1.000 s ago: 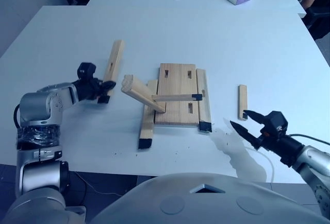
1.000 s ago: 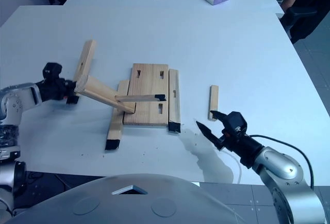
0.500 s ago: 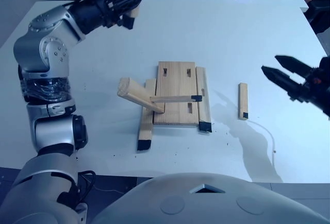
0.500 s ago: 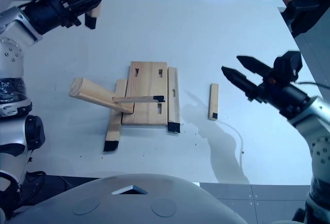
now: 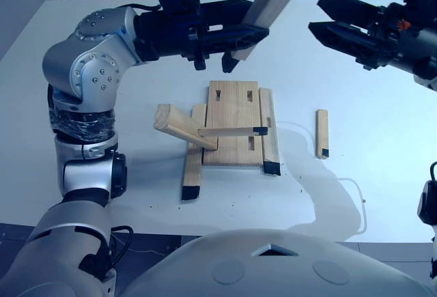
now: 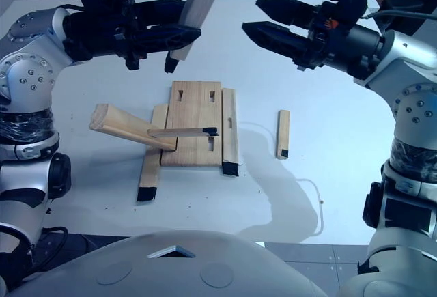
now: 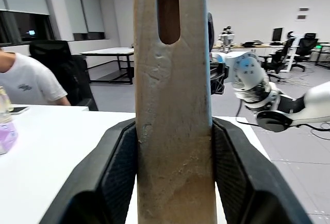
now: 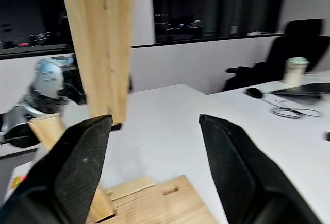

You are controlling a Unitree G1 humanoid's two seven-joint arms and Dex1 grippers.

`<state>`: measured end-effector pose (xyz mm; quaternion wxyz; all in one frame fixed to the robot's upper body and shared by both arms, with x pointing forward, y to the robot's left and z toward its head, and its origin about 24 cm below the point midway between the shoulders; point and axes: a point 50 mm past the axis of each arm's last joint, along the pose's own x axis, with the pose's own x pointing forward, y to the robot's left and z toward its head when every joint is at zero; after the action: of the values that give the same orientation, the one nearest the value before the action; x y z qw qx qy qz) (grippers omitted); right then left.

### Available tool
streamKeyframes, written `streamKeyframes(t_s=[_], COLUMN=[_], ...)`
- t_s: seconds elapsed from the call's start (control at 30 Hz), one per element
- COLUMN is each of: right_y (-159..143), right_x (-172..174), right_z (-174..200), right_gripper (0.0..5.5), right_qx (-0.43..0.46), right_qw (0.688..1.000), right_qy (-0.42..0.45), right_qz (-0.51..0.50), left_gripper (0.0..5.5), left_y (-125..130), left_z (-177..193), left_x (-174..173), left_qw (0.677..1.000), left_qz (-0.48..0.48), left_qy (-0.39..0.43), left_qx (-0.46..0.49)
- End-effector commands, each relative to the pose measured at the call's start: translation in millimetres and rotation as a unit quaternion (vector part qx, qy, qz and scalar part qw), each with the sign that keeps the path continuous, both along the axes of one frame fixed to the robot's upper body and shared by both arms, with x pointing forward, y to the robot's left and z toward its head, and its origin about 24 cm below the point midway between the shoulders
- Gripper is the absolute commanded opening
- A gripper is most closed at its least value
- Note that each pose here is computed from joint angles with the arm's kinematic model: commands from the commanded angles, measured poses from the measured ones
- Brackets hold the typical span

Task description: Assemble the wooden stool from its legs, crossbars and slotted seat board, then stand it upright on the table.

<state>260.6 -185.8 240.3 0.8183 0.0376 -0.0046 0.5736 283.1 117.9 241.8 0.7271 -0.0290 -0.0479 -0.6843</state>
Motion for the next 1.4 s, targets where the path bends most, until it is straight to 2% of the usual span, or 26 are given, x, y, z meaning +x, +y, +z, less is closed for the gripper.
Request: streamKeyframes(t_s=[0.03,0.23,0.67,1.4], right_y=[8,17,29,32], right_x=[0,2,-6,-4], right_z=[5,10,21,34], right_gripper=[3.09,3.09,3.09,3.09], right_qx=[-0.008,-0.01,-0.02,-0.063], right_qw=[0.999,0.998,0.99,0.986], right_qy=[0.002,-0.006,-0.004,-0.023], right_qz=[0.04,0.068,0.139,0.155], left_gripper=[2.02,2.02,2.02,2.02], left_y=[-2,-7,-6,1], left_z=[-3,-12,-19,-25], left_x=[-2,-13,-14,-17], left_qw=[1.0,0.999,0.999,0.998], left_qz=[-0.008,-0.042,-0.041,-0.05], left_qy=[-0.004,-0.002,-0.004,0.003], left_qx=[-0.005,0.008,0.016,0.05])
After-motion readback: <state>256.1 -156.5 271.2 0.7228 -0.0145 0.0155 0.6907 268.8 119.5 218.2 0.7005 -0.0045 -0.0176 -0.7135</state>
